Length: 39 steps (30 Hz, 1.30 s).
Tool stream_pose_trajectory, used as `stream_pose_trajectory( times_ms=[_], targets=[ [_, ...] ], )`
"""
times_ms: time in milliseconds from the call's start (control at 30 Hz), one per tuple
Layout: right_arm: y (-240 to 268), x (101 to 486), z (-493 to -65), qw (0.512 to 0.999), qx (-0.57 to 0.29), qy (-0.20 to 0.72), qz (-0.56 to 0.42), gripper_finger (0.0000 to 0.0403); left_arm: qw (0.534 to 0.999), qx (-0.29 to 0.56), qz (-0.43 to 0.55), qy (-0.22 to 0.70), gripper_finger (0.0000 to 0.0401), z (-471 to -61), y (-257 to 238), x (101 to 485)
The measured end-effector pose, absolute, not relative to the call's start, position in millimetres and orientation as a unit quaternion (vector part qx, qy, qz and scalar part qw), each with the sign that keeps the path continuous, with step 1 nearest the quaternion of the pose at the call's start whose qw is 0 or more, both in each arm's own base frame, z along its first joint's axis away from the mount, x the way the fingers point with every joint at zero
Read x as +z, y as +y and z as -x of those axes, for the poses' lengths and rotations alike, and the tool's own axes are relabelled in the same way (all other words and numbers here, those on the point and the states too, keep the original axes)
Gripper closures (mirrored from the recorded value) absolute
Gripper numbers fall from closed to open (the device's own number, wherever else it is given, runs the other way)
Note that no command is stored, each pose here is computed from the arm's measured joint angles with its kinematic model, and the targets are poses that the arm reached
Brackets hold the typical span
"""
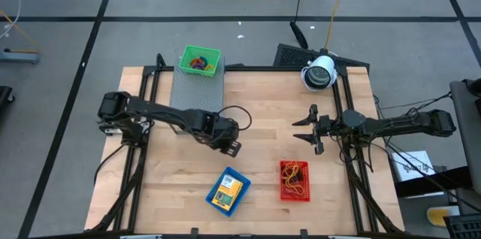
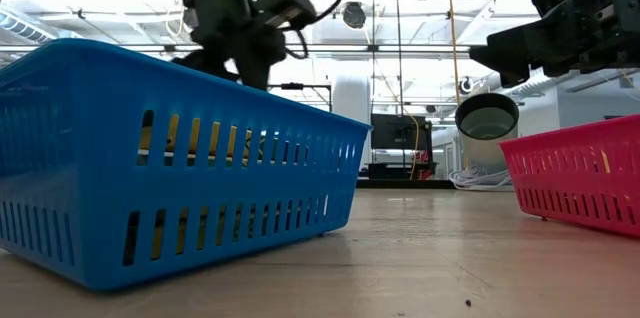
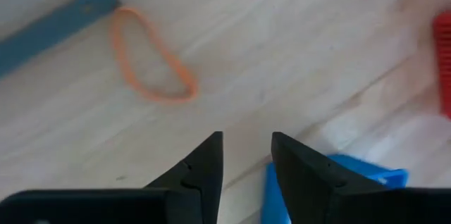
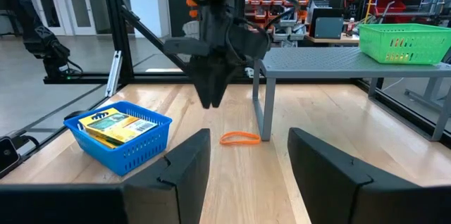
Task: Pick & Place Office Desk Supplies
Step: Put the orange rubber band into the red bin
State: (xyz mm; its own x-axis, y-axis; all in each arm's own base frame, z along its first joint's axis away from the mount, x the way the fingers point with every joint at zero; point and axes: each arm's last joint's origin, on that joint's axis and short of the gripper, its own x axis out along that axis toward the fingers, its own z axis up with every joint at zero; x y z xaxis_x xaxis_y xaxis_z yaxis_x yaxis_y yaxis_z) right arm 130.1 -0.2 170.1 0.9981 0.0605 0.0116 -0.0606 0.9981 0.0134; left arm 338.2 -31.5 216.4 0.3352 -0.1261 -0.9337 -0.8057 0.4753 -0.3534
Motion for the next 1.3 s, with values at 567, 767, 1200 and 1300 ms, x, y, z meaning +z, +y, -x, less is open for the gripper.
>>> stream_pose_trajectory(
  times_ms=[567, 767, 1200, 1300],
  targets=[
    [-0.2, 170.1, -130.1, 1.000, 0.030, -0.005, -0.007, 0.0222, 0.803, 0.078, 0.205, 0.554, 0.0303, -348.0, -47.2, 206.3],
    [-0.2, 170.1, -130.1, 1.000, 0.030, -0.006, -0.007, 0.0222, 0.808, 0.017, 0.046, 0.588, 0.0281, -343.6, -45.7, 214.9],
    [-0.2, 170.1, -130.1, 1.000, 0.030, -0.005, -0.007, 0.0222, 0.754, -0.102, -0.105, 0.640, 0.0216, -339.6, -43.5, 207.0],
    [-0.2, 170.2, -130.2, 1.000, 0.030, -0.006, -0.007, 0.0222, 0.736, -0.112, -0.112, 0.658, 0.0215, -340.6, -43.1, 197.4]
  ],
)
